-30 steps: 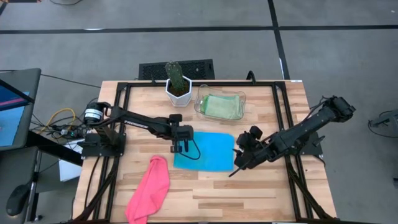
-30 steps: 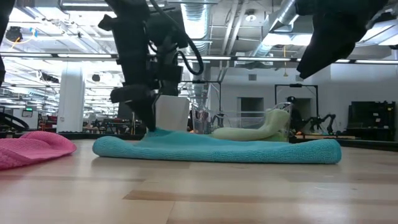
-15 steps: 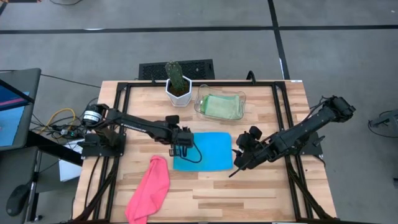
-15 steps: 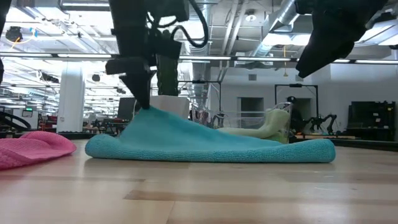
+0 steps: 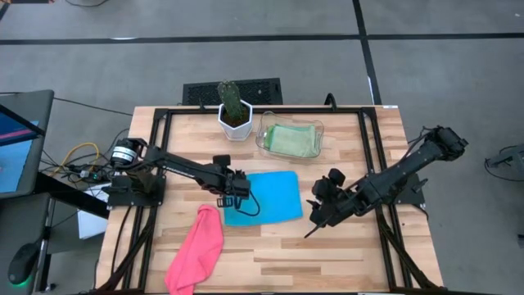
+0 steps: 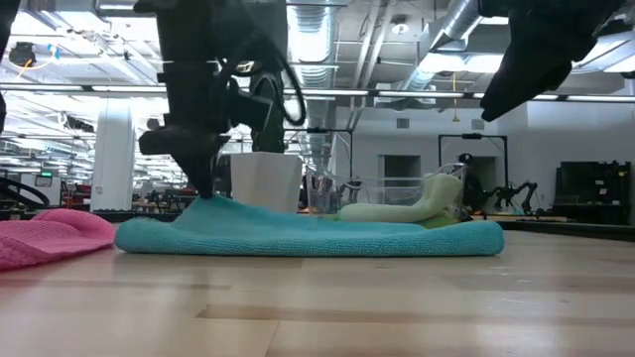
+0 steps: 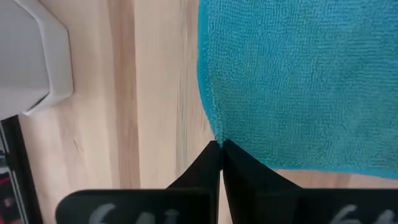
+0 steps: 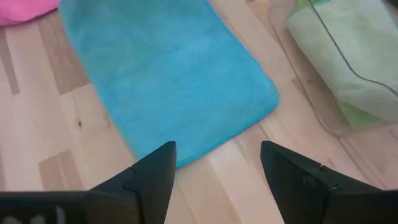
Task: Fold microfiber towels
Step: Fold the blue towel on the table
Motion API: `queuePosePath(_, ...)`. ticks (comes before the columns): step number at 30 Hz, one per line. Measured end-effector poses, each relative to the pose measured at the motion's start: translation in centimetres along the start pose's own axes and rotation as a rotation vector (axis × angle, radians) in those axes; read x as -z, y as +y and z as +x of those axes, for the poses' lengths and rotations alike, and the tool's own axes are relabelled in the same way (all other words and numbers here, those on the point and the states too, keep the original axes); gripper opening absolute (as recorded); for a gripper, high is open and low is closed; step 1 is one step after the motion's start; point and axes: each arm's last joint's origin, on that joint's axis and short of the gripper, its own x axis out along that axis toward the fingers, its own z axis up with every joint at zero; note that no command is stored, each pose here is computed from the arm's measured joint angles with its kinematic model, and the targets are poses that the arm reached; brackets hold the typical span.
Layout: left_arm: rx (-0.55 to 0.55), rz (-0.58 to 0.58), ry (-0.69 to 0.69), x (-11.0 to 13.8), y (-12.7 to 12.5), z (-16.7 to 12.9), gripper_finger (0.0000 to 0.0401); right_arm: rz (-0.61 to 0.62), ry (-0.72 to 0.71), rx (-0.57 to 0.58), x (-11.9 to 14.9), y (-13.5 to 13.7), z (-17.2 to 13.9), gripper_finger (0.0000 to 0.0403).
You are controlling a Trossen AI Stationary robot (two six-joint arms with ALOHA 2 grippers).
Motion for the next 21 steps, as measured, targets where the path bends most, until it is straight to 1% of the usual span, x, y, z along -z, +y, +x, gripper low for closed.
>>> queuePosePath(6,0.015,-0.010,-0.014,0.0,-0.2,0.3,0.0000,0.011,-0.007,-0.010,0.1,0.2,-0.2,0.0260)
queuePosePath(9,0.018,-0.035,-0.009,0.1,-0.2,0.3,0.0000,0.028,-0.007,-0.010,0.1,0.2,-0.2,0.0260)
queuePosePath(13,0.041,-0.063,0.042,0.6,-0.3,0.3,0.0000,0.028,-0.007,-0.010,0.1,0.2,-0.2,0.0260)
queuePosePath(17,0.003,-0.096,0.084,1.0,-0.6,-0.6,0.0000,0.028,-0.006,-0.009,0.1,0.2,-0.2,0.0260)
queuePosePath(19,-0.041,-0.079,0.050,1.0,-1.1,-1.0,0.0000,0.028,-0.006,-0.009,0.1,0.2,-0.2,0.0260)
queuePosePath(21,-0.052,-0.054,0.042,1.1,-1.5,-1.2,0.0000,0.028,-0.006,-0.009,0.1,0.2,-0.2,0.0260)
